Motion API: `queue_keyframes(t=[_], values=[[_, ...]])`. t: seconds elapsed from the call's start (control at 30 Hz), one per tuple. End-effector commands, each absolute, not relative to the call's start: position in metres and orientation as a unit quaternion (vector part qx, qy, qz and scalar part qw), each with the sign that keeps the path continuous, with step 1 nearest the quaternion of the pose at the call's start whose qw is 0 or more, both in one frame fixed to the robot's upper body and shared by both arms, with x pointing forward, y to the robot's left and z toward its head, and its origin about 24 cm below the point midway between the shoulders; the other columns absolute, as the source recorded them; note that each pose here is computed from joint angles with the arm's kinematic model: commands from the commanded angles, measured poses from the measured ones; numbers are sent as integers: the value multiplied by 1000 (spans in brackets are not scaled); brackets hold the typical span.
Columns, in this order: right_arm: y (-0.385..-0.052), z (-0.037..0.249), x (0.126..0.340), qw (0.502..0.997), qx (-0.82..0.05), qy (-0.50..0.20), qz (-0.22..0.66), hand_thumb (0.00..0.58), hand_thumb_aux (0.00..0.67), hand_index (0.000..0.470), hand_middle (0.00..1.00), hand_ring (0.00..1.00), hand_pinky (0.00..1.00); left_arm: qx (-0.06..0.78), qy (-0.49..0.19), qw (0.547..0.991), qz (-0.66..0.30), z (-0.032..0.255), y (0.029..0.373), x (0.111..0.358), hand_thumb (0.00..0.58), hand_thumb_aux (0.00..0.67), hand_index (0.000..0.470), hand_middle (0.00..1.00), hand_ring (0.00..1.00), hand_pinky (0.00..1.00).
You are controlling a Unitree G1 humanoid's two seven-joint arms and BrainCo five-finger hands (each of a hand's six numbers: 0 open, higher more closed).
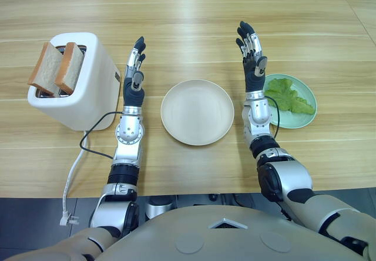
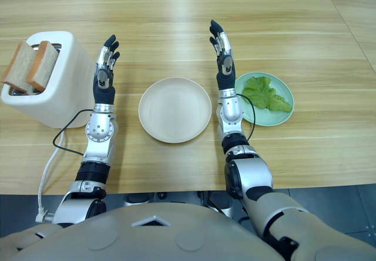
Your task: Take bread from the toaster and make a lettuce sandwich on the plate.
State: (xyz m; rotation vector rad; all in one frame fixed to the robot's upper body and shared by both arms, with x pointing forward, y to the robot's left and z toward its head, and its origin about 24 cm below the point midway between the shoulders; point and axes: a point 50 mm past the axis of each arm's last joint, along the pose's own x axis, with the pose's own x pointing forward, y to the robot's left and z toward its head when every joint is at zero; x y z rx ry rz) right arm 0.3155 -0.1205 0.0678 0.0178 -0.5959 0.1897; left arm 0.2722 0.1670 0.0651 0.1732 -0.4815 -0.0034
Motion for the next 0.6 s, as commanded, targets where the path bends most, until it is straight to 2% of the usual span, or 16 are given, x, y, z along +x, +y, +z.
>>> queue_keyframes(t=[0.03,0.13,0.27,0.33,0.43,0.6], values=[[-123,69,314,949,13,-302,88,0,0,0,0,0,0,87,-235,968,-4,64,167,270,0,0,0,0,0,0],[-123,69,314,950,15,-299,87,0,0,0,0,0,0,115,-267,957,-4,77,167,266,0,0,0,0,0,0],[-121,69,315,951,16,-296,91,0,0,0,0,0,0,225,-350,908,39,129,180,249,0,0,0,0,0,0],[-120,69,316,952,19,-293,91,0,0,0,0,0,0,289,-367,880,87,156,196,239,0,0,0,0,0,0],[-117,69,317,952,21,-291,94,0,0,0,0,0,0,387,-343,837,180,184,230,222,0,0,0,0,0,0],[-116,69,317,952,23,-291,96,0,0,0,0,0,0,514,-235,761,320,203,290,192,0,0,0,0,0,0]])
